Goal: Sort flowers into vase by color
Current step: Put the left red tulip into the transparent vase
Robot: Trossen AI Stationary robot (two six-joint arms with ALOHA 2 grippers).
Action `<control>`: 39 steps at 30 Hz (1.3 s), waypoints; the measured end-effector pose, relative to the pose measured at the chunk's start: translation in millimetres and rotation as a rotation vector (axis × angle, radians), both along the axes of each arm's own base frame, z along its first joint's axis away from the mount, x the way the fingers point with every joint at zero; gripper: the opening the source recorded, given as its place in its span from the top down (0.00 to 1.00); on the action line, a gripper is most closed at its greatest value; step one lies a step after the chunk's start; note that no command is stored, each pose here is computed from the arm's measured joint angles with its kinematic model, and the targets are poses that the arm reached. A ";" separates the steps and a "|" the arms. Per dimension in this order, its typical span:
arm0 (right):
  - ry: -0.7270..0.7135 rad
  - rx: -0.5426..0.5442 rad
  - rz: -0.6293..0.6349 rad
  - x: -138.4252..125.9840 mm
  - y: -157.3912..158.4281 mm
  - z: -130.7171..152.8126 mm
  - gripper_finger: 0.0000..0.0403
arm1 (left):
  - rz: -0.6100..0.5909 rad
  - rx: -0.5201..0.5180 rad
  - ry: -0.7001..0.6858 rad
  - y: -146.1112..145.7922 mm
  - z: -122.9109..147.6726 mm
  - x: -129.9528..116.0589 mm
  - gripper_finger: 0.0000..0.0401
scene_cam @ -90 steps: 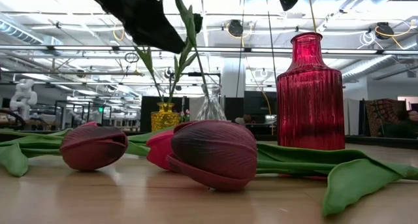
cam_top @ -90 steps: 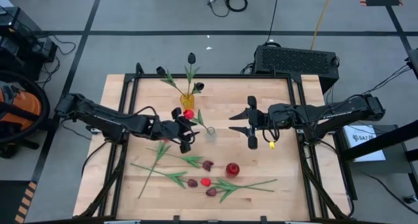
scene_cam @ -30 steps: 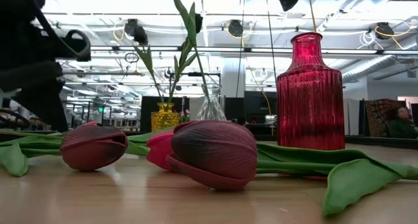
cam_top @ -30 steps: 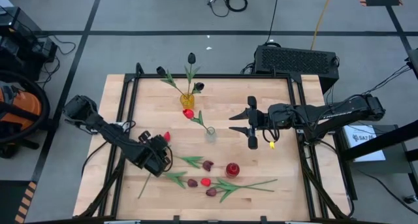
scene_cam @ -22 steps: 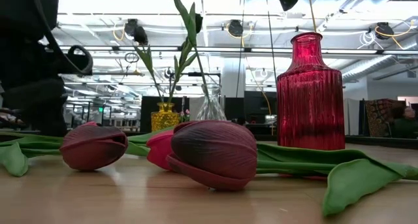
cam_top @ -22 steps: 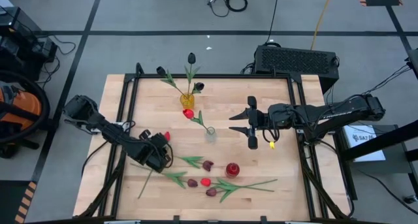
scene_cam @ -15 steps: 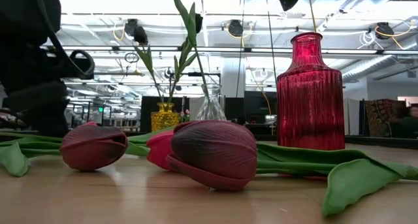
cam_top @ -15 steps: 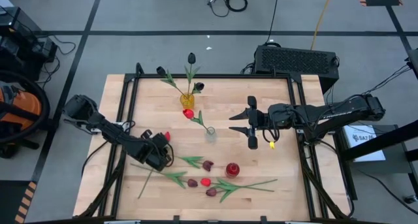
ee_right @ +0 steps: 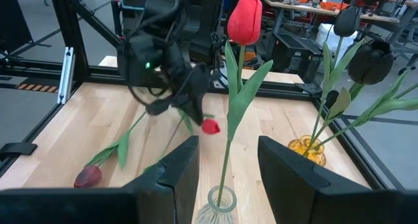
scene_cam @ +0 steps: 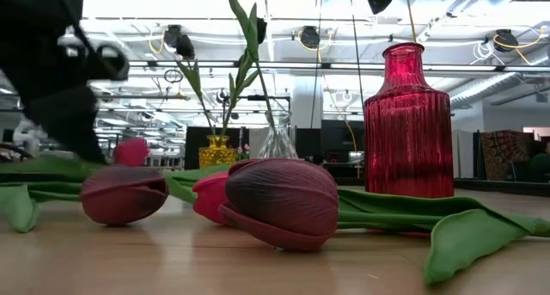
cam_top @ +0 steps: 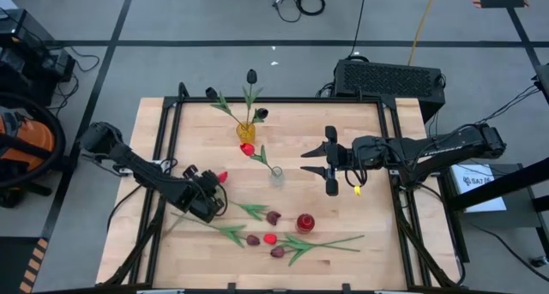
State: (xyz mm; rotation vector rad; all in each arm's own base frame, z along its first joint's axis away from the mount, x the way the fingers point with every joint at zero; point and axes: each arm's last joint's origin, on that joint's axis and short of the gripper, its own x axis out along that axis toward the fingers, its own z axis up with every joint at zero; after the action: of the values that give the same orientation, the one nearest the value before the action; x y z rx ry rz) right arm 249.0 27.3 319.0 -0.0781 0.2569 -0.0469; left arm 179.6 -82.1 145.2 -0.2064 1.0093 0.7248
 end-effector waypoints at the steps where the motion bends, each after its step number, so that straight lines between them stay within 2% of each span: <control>1: 0.000 0.000 0.000 0.0 0.0 0.0 0.63 | 0.000 0.014 -0.008 0.7 7.2 -0.3 0.96; 11: -0.001 0.000 0.000 0.0 0.0 0.1 0.63 | -0.088 0.111 -0.278 3.0 100.6 4.2 0.95; 21: -0.001 0.000 0.001 0.0 0.1 0.0 0.63 | -0.258 0.166 -0.437 8.4 181.5 -5.1 0.95; 32: -0.003 0.002 0.000 0.1 0.1 0.3 0.63 | -0.419 0.211 -0.591 5.8 249.9 -14.1 0.95; 35: -0.068 0.054 0.020 1.4 1.6 6.0 0.63 | -0.504 0.205 -0.692 -4.1 267.2 -15.9 0.95; 39: -0.232 0.154 0.124 4.3 6.5 21.5 0.63 | -0.636 0.249 -0.851 -21.0 287.5 -16.0 0.95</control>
State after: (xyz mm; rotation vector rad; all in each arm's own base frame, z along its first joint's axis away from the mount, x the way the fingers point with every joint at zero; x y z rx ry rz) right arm 253.3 33.8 340.5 0.0643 0.0231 0.0873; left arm 163.6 -103.1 432.7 0.0375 0.1311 0.1241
